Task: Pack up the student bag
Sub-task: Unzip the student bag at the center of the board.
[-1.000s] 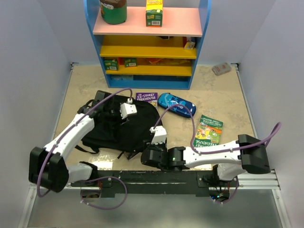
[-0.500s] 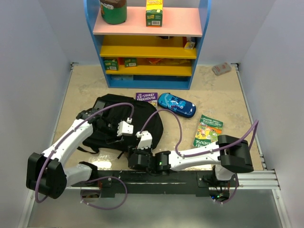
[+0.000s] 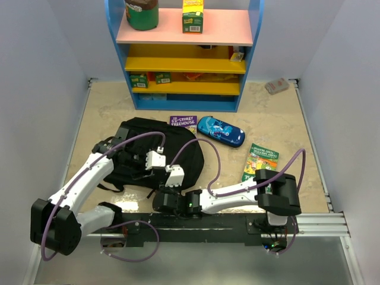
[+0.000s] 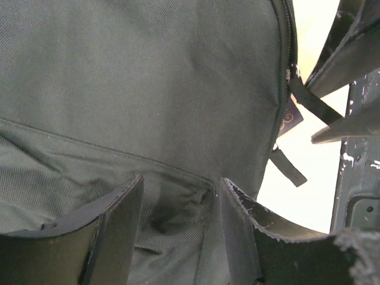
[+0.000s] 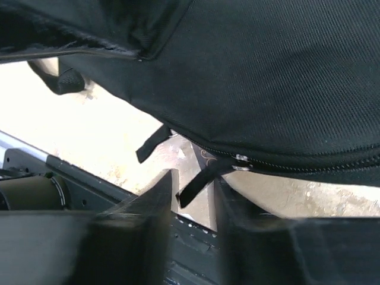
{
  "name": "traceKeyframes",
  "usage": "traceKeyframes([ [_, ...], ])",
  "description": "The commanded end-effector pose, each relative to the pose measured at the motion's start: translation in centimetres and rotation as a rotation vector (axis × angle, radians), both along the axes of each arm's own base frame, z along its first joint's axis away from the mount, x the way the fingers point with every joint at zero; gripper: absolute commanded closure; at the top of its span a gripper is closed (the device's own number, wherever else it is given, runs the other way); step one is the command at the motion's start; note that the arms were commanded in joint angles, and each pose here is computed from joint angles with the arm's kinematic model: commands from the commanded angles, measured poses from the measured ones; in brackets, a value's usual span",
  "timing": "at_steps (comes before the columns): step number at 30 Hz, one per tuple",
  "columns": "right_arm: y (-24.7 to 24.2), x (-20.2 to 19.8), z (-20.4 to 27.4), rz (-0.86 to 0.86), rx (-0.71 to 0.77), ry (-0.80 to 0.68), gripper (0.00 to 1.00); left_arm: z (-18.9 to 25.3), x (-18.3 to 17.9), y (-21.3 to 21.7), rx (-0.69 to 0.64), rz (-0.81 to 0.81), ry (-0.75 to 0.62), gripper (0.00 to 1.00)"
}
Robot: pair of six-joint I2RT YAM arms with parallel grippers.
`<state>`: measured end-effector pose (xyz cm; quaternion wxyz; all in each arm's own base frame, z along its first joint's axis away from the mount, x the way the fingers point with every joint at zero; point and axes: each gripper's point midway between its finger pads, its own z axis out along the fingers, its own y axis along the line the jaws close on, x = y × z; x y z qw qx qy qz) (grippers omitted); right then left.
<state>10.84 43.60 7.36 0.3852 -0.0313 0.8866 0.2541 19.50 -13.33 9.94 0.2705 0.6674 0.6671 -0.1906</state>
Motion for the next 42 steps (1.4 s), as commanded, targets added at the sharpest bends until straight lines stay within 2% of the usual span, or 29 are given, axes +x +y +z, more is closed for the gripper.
traceKeyframes([
  [1,0.8,1.2,2.3,-0.082,0.086,-0.029,0.76,0.2,-1.3,-0.1,-0.019,-0.047,-0.013,0.41],
  [3,0.3,1.4,2.5,-0.099,0.090,-0.031,0.87,0.1,-1.9,-0.2,-0.030,-0.078,-0.011,0.39],
  [7,-0.5,1.3,1.9,-0.112,0.078,-0.026,1.00,-0.5,-2.7,-0.6,-0.045,-0.107,0.003,0.36],
  [11,-0.9,1.2,2.4,-0.110,0.073,-0.038,1.00,-1.5,-3.5,-1.5,-0.051,-0.150,0.033,0.31],
  [16,-1.3,0.1,2.7,-0.071,0.058,-0.056,1.00,-1.9,-4.4,-3.3,-0.072,-0.219,0.058,0.31],
  [21,-1.4,-0.4,3.3,-0.043,0.074,-0.060,1.00,-2.7,-4.5,-4.2,-0.067,-0.220,0.076,0.31],
  [24,-1.5,-0.6,3.7,-0.024,0.089,-0.060,1.00,-3.9,-4.6,-4.0,-0.043,-0.219,0.088,0.37],
  [27,-1.7,-0.7,4.1,-0.016,0.101,-0.061,1.00,-4.8,-4.7,-3.9,-0.034,-0.216,0.094,0.49],
  [28,-1.9,-0.7,4.1,-0.015,0.100,-0.061,1.00,-4.9,-4.6,-4.0,-0.035,-0.217,0.087,0.59],
  [31,-2.4,-0.7,4.4,-0.017,0.108,-0.059,1.00,-5.3,-4.3,-3.9,-0.027,-0.208,0.079,0.69],
  [34,-3.2,-0.7,4.4,-0.031,0.109,-0.054,1.00,-5.1,-3.9,-3.8,-0.019,-0.194,0.060,0.76],
  [42,-7.8,1.5,5.5,-0.127,0.101,-0.094,1.00,-4.5,-4.1,-3.2,-0.004,-0.191,0.032,0.85],
])
